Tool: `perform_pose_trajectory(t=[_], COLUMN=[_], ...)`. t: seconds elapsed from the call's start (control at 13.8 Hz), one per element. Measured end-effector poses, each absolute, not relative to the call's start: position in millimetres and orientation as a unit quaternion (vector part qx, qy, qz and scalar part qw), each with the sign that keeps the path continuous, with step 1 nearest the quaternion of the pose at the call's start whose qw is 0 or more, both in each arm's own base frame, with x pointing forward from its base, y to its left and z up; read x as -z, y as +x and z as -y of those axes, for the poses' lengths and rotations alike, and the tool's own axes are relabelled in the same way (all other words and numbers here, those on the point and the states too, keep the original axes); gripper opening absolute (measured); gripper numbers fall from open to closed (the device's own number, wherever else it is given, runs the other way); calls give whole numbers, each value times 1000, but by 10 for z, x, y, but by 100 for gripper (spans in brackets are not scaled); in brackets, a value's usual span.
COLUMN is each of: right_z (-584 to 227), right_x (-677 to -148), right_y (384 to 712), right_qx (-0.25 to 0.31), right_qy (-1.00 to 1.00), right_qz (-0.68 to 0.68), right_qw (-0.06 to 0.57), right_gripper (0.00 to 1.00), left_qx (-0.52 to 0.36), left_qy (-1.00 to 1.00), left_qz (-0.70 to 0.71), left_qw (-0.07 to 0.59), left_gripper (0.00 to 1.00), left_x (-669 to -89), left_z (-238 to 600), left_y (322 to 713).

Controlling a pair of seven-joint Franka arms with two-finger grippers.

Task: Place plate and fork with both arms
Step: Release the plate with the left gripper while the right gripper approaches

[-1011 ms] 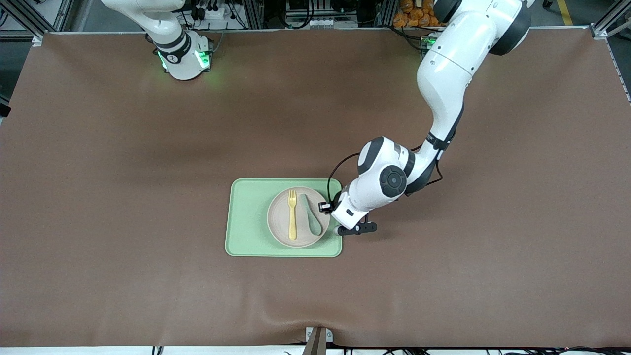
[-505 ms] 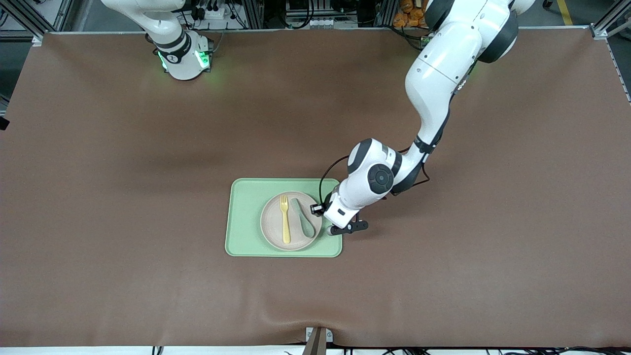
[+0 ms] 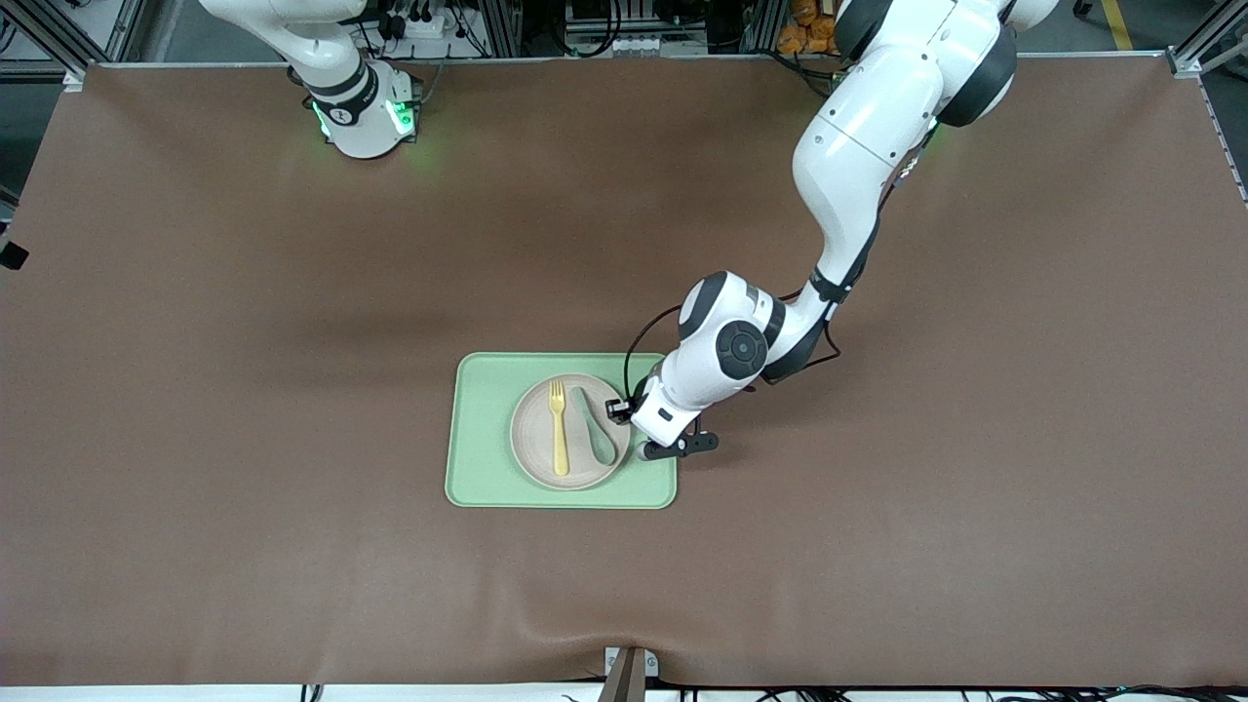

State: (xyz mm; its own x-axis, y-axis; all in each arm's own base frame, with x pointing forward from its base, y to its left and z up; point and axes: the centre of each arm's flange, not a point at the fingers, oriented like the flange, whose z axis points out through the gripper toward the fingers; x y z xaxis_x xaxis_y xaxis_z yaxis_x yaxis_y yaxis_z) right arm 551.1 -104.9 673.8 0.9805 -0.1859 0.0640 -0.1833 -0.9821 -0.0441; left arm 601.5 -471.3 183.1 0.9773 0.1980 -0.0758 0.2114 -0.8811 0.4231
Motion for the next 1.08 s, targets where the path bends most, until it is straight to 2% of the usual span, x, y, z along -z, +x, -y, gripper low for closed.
perform_pose_trajectory(t=[0.22, 0.36, 0.51, 0.79, 1.08], right_z=[982, 759, 449, -205, -1259], right_x=[-6616, -6357, -6057, -5534, -5198], right_y=[5591, 5764, 5947, 6172, 6162], right_qx=[23, -1, -25, -69, -94], right_qy=[-996, -998, -999, -998, -991], right_qz=[-87, -68, -43, 7, 92], right_qw=[20, 18, 13, 4, -6], right_gripper=[100, 100, 100, 100, 100], left_qx=[8, -5, -23, -53, -50], left_qy=[968, 967, 969, 980, 988], left_qz=[-109, -108, -100, -76, -49], left_qw=[226, 233, 224, 175, 136], left_gripper=[64, 84, 100, 100, 100], left_x=[-1928, -2107, -2336, -2745, -3082], left_z=[4727, 4717, 4626, 4265, 3637], left_y=[6067, 6144, 6247, 6482, 6763])
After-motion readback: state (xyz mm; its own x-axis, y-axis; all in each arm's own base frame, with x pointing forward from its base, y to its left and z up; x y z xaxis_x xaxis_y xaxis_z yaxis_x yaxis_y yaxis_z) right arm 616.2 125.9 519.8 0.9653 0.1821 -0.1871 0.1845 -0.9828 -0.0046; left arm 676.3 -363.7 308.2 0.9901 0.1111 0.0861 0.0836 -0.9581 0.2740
